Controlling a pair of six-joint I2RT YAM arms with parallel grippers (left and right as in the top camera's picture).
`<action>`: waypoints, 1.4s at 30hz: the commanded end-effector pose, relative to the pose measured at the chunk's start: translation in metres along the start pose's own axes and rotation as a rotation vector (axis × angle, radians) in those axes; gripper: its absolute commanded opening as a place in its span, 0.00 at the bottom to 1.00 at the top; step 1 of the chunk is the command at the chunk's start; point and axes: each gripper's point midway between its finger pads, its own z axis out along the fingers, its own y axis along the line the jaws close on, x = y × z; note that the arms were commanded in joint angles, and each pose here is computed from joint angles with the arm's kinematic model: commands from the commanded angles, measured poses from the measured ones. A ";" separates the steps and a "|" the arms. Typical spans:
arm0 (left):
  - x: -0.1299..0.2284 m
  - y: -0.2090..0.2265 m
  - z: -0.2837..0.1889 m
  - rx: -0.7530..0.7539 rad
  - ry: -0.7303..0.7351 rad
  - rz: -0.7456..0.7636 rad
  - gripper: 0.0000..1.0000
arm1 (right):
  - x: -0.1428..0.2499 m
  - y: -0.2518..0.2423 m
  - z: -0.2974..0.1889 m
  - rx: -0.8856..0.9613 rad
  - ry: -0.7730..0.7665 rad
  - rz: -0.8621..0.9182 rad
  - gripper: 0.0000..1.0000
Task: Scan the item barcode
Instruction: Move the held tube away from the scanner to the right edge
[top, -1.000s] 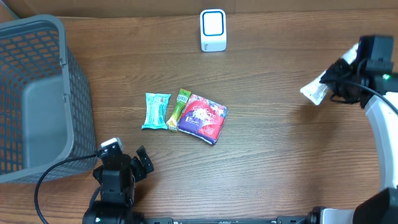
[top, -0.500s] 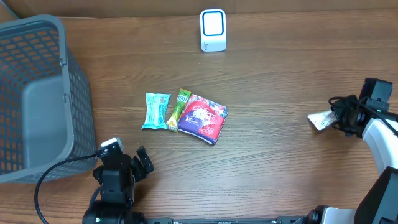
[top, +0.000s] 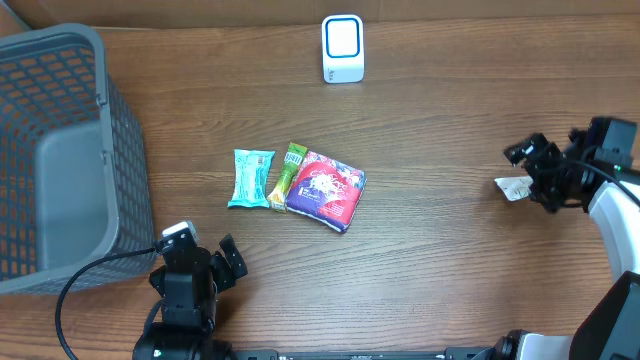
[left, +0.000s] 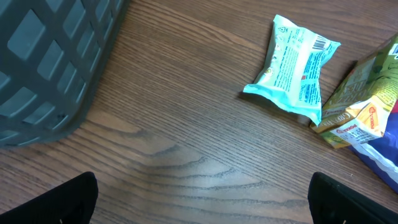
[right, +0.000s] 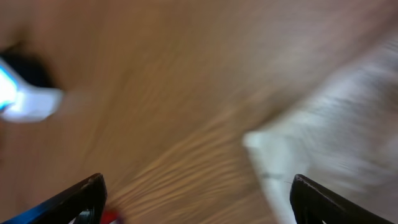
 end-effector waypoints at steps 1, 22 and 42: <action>-0.002 0.001 0.000 -0.006 -0.015 -0.019 1.00 | 0.020 0.062 -0.009 -0.241 0.095 -0.164 1.00; -0.002 0.001 0.000 -0.006 -0.015 -0.019 1.00 | 0.188 0.129 0.088 -0.159 0.437 -0.233 0.95; -0.002 0.001 0.000 -0.006 -0.015 -0.019 1.00 | 0.236 0.130 0.118 -0.130 0.476 -0.283 0.80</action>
